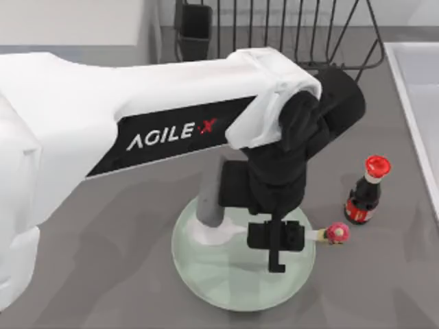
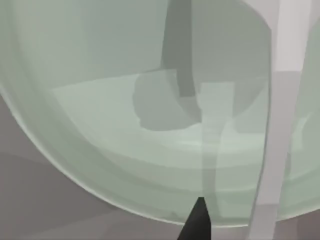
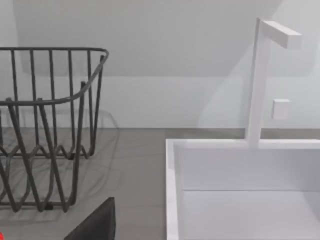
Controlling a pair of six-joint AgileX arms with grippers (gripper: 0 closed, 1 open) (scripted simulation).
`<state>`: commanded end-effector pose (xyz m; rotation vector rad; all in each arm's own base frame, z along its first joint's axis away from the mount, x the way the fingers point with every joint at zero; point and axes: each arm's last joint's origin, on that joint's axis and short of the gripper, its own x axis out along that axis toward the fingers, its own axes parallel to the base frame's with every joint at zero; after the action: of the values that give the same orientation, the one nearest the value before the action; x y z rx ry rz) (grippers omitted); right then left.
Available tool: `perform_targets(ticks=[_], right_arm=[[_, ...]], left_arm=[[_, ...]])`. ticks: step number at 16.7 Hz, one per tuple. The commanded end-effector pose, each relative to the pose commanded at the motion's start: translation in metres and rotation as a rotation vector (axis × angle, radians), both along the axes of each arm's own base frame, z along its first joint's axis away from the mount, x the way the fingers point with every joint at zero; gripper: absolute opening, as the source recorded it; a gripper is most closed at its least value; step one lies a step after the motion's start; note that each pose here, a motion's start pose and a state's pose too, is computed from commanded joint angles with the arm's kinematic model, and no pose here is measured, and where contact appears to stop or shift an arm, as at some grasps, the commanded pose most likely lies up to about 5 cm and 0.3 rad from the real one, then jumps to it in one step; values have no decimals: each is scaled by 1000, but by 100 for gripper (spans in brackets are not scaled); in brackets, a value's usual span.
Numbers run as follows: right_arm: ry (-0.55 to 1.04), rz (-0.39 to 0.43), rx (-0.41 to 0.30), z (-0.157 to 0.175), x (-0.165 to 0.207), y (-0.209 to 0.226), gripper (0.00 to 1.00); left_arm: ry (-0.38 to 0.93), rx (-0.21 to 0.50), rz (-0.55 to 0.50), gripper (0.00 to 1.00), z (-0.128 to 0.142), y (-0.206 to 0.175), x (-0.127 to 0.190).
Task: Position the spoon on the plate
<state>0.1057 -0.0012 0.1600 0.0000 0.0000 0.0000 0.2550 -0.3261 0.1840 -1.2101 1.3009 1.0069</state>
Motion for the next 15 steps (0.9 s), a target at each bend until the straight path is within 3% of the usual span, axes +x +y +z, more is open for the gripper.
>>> perform_targets(ticks=[6, 12, 15], right_arm=[[0, 0, 0, 0, 0, 0, 100], [0, 0, 0, 0, 0, 0, 100], [0, 0, 0, 0, 0, 0, 100]], left_arm=[[2, 50, 75, 0, -12, 14, 14], [59, 147, 120, 0, -46, 27, 21], [59, 147, 120, 0, -46, 27, 21]])
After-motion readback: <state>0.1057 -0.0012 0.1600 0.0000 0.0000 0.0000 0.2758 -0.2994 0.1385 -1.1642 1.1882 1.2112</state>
